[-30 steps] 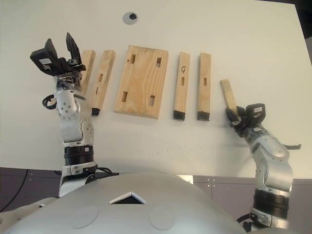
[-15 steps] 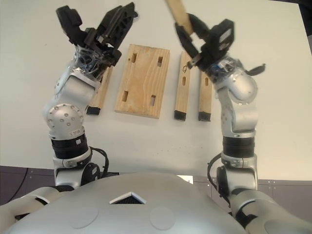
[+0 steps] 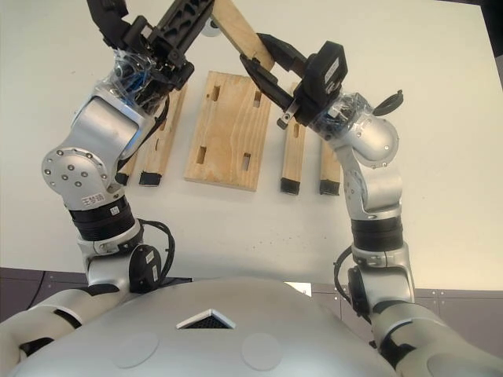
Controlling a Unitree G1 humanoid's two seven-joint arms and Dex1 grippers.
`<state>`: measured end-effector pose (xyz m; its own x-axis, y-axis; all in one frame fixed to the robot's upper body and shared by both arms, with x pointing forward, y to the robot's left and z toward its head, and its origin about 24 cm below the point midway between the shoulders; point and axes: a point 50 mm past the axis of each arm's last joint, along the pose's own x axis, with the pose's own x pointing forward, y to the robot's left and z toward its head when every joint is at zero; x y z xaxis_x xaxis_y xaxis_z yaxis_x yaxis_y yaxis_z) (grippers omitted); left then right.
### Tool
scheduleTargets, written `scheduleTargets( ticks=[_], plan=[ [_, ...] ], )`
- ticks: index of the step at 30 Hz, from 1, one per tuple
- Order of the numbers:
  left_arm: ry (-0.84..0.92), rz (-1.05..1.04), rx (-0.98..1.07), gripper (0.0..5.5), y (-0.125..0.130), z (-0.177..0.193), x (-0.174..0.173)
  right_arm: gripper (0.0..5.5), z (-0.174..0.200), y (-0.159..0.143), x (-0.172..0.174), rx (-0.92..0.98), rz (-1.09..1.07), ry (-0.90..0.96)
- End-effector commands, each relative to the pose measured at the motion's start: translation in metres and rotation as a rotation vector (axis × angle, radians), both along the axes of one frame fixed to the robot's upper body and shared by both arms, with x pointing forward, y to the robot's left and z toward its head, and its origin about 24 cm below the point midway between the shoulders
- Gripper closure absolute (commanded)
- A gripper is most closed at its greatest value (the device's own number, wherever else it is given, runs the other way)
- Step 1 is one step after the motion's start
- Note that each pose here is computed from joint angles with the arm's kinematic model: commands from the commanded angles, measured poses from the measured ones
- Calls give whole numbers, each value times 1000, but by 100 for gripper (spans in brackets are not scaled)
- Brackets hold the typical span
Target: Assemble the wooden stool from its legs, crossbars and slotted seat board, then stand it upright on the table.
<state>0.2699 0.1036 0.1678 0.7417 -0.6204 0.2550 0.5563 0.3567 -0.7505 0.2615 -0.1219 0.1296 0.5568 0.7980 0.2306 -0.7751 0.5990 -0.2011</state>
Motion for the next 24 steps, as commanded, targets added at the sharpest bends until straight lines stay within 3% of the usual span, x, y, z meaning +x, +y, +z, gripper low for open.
scheduleTargets(
  ticks=[1, 6, 12, 16, 21, 24],
  plan=[
    [-1, 0, -6, 418, 1, 5, 3, 420, 2, 4, -2, 4, 32, -18],
    [-31, 4, 7, 488, 3, 7, 2, 420, 2, 5, -2, 3, 28, -23],
    [-49, 45, 39, 511, 7, 6, 4, 420, -2, 5, -1, 4, 9, 2],
    [-96, 128, 188, 512, 14, -1, 9, 319, -25, 0, 4, -160, -51, 48],
    [-109, 427, 504, 512, 70, -39, 8, 234, -49, -15, 9, -307, -148, 78],
    [-115, 578, 593, 512, 106, -55, -6, 231, -55, -20, 7, -321, -189, 92]
  ],
)
